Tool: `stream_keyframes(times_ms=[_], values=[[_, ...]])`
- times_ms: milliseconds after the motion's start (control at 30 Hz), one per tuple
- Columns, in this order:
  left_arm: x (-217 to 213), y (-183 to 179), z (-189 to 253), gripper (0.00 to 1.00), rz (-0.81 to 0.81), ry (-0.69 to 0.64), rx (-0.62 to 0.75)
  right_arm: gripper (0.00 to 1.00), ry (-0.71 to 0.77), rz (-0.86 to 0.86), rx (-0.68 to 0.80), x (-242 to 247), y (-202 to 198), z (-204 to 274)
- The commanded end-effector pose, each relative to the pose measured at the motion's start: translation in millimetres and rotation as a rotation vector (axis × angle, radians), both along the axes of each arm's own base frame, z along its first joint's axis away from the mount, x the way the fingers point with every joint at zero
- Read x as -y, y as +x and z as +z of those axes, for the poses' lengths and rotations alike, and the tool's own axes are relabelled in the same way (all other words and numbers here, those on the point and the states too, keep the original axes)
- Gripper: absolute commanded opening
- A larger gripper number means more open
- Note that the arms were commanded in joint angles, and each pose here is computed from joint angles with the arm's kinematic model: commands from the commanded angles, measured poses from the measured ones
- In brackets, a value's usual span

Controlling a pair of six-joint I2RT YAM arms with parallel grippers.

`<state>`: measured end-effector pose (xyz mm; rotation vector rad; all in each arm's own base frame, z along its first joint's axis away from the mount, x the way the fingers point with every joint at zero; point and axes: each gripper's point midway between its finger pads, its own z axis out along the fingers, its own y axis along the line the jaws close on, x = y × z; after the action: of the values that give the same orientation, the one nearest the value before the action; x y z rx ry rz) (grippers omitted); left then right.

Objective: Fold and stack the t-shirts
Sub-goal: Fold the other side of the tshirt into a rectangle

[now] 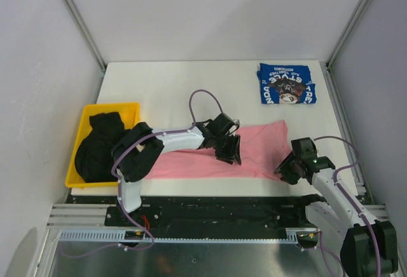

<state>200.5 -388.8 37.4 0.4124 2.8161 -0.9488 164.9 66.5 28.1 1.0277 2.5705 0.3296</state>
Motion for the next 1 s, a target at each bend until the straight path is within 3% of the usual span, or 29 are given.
stream_keyframes(times_ms=[0,167,367,700,967], values=[[17,4,14,0.45,0.000,-0.052,0.009,0.41,0.046,-0.002,0.028,-7,6,2],[20,5,12,0.42,0.000,-0.051,0.002,0.38,0.061,0.005,0.031,-10,7,2],[26,2,12,0.37,-0.009,-0.056,-0.006,0.26,0.067,0.012,0.038,-12,9,3],[29,0,18,0.15,-0.013,-0.072,-0.008,0.02,0.070,0.017,0.045,-11,10,5],[27,-1,25,0.03,-0.013,-0.083,-0.002,0.00,0.090,0.029,0.089,-16,14,29]])
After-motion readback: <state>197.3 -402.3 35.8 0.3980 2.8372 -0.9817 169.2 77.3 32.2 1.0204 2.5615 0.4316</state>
